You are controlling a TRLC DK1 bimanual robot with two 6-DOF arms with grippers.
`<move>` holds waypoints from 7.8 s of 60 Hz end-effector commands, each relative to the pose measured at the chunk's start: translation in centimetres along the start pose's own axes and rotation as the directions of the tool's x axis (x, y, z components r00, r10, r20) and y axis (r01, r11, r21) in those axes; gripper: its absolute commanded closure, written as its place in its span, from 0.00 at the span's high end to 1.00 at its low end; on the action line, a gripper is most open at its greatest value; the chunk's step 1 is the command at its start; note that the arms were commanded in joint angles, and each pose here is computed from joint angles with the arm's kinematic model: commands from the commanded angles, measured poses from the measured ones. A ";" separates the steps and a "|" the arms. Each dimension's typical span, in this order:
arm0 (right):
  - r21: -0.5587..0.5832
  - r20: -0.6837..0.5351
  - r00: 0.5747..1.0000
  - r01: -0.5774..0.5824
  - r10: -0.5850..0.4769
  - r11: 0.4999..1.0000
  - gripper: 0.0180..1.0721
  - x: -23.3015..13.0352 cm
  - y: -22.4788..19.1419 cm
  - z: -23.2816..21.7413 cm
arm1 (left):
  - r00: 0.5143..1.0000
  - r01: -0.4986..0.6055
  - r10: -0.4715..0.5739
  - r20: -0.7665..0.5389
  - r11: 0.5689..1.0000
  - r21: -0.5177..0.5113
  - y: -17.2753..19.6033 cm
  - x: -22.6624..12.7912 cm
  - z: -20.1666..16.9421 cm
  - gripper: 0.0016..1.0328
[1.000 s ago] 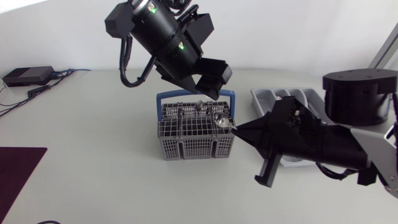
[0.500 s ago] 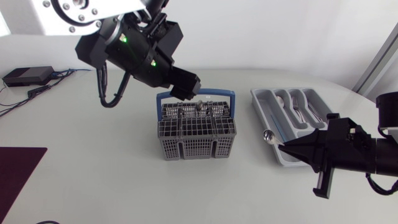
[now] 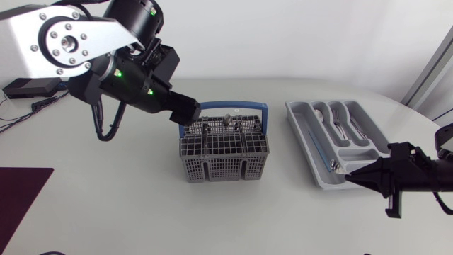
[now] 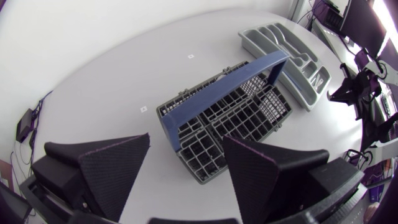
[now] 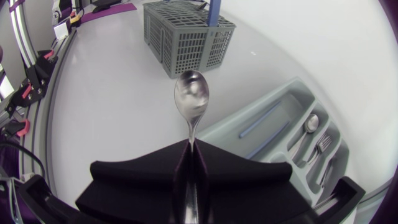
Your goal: Unload the cutlery basket into the drawer organizer.
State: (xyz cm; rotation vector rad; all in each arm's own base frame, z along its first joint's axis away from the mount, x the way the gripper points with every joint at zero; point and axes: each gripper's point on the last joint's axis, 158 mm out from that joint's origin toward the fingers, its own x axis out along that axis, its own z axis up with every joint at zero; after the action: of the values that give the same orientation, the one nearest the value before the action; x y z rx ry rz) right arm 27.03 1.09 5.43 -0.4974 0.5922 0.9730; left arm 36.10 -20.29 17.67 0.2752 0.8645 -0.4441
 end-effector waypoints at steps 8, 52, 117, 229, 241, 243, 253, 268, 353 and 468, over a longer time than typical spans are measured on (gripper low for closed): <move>-0.060 -0.012 1.000 -0.012 0.011 0.998 0.06 -1.1 -3.7 -2.6 | 1.000 -0.020 0.020 -0.003 1.000 -0.001 1.3 0.1 -1.0 0.95; -0.194 -0.211 0.975 -0.114 0.072 0.974 0.06 -0.6 -9.0 -10.2 | 0.999 -0.040 0.039 -0.007 0.999 -0.024 2.4 0.4 -2.2 0.95; -0.293 -0.201 0.978 -0.003 -0.059 0.956 0.83 -1.6 -6.5 -3.4 | 0.997 -0.070 0.071 0.005 0.996 -0.063 4.1 -1.8 -5.3 0.95; 0.035 0.148 0.981 -0.129 0.123 0.991 0.12 15.2 -3.9 20.0 | 0.962 0.123 -0.088 -0.257 0.985 0.122 -2.0 7.8 -14.2 0.07; -0.008 0.131 0.975 -0.182 0.181 0.983 0.12 14.5 -0.6 19.3 | 0.977 0.076 -0.054 -0.205 0.992 0.099 0.8 8.8 -12.5 0.07; -0.010 0.128 0.974 -0.186 0.186 0.982 0.12 14.3 -0.1 19.1 | 0.980 0.067 -0.047 -0.196 0.993 0.096 1.3 9.1 -12.2 0.07; -0.035 0.120 0.971 -0.205 0.208 0.978 0.12 13.1 2.3 18.6 | 0.987 0.029 -0.017 -0.161 0.997 0.072 3.8 10.3 -10.2 0.07; -0.082 0.098 0.960 -0.255 0.263 0.963 0.12 11.5 7.0 18.2 | 0.994 0.014 -0.007 -0.113 0.998 0.064 4.6 11.5 -6.9 0.07; -0.114 -0.028 0.986 -0.168 0.166 0.979 0.11 14.2 9.3 13.4 | 0.993 0.113 -0.115 -0.041 0.993 -0.034 3.1 15.2 1.1 0.07; 0.190 0.078 0.997 0.002 -0.017 0.982 0.12 21.2 -11.2 18.9 | 0.953 0.297 -0.225 -0.201 0.822 0.486 -9.2 2.1 -18.3 0.06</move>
State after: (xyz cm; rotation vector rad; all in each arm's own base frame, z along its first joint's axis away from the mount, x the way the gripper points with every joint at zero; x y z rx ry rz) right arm 49.88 20.12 7.92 -0.3466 0.5575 0.9022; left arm 21.09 -21.81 6.30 0.6463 0.8736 -0.9126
